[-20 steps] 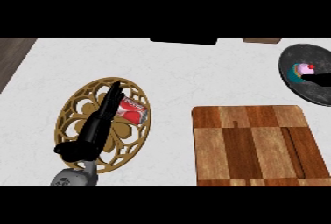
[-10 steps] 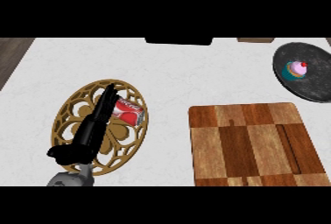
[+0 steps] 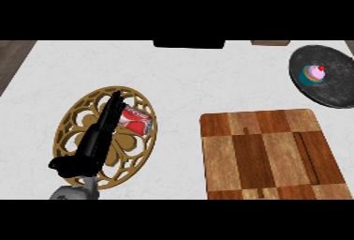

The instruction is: Pick the cupcake from the cutting board and place it in the pan

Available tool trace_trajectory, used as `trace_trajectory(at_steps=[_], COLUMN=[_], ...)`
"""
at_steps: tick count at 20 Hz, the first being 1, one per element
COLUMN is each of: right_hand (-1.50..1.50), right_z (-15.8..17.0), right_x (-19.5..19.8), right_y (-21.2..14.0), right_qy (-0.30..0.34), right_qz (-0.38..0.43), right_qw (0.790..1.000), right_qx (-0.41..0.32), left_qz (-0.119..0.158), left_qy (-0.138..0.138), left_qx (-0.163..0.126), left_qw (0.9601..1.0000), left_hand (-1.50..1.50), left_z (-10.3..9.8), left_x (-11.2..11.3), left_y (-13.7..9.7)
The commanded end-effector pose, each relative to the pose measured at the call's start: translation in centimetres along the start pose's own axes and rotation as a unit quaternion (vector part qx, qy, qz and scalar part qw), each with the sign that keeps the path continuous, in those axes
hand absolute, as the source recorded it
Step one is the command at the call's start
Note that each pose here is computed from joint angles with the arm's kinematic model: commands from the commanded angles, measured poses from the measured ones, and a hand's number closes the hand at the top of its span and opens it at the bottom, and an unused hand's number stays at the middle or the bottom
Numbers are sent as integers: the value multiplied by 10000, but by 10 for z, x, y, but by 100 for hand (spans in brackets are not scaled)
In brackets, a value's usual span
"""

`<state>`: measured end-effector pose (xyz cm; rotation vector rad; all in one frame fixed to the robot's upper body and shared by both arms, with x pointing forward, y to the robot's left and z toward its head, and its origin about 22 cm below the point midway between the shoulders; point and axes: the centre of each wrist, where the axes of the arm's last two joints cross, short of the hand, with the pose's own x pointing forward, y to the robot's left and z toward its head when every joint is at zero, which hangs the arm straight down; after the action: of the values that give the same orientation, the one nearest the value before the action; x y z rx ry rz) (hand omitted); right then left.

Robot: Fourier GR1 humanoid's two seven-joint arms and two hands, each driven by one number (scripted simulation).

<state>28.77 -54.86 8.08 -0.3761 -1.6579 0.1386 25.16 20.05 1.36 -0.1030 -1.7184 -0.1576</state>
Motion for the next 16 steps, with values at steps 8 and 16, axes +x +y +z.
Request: trace_trajectory(at_steps=[8,16], right_hand=[-150,-150], right_z=[17,32], right_x=[-18,-23], right_y=[2,-9], right_qy=[-321,-221], right_qz=[-59,253], right_qw=[9985,9988], right_qx=[451,363], left_qz=[40,-92], left_qy=[-3,21], left_qx=[1,115], left_qw=[10000,9999], left_hand=[0,0], left_z=[0,3], left_x=[0,-3], left_y=[-9,-1])
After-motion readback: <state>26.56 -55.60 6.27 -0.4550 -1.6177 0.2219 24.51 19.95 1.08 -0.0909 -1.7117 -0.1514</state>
